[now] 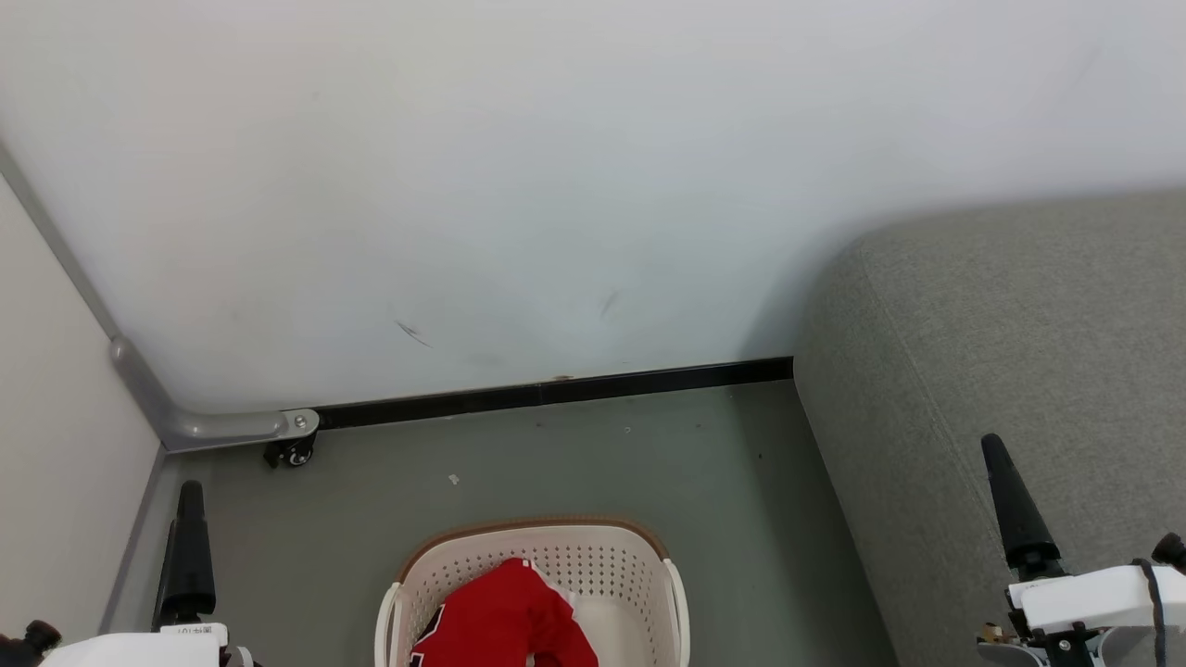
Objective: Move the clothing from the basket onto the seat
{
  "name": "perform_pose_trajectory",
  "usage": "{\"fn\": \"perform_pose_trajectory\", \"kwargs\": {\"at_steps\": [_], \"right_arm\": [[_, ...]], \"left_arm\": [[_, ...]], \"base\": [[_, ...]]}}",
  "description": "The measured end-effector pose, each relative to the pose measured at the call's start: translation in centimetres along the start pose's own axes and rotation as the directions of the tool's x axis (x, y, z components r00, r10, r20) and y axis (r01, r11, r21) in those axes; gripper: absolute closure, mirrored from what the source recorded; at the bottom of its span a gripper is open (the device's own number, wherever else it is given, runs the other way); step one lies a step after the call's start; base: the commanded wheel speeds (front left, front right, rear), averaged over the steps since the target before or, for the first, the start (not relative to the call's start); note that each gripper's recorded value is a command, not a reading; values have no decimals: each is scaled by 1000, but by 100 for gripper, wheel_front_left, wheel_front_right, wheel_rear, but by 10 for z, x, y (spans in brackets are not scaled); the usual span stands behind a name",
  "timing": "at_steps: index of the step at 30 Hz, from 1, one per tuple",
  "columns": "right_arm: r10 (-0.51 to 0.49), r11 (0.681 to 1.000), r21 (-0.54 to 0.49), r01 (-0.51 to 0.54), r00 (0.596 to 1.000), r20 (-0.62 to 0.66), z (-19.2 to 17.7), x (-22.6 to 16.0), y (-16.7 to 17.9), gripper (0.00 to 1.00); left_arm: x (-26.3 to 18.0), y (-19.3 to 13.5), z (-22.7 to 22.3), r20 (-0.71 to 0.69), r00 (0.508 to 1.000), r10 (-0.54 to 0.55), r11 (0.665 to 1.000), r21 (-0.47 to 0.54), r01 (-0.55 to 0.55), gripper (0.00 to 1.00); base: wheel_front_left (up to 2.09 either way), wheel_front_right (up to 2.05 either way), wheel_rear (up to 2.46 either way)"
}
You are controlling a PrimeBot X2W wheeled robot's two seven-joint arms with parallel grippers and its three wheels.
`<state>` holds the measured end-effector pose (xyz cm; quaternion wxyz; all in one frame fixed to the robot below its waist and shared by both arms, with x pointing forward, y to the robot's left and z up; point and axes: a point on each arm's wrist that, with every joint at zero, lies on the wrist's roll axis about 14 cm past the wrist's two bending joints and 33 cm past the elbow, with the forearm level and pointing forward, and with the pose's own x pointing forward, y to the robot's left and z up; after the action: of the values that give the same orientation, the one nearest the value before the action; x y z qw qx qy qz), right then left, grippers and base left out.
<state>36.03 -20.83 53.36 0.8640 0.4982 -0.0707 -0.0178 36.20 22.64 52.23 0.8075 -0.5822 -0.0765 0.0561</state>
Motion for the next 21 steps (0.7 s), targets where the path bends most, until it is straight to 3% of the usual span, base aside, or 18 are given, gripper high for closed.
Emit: {"fn": "perform_pose_trajectory", "kwargs": {"at_steps": [15, 21], "right_arm": [[114, 958, -264, -115, 993, -17, -6, -8, 32, 0], [161, 906, -394, -158, 987, -27, -9, -11, 44, 0]], "left_arm": [[-15, -29, 21, 58, 992, -110, 953, 289, 88, 0], [-18, -45, 24, 65, 983, -171, 900, 416, 129, 0]], "base": [[0, 0, 0], [0, 0, 0]]}}
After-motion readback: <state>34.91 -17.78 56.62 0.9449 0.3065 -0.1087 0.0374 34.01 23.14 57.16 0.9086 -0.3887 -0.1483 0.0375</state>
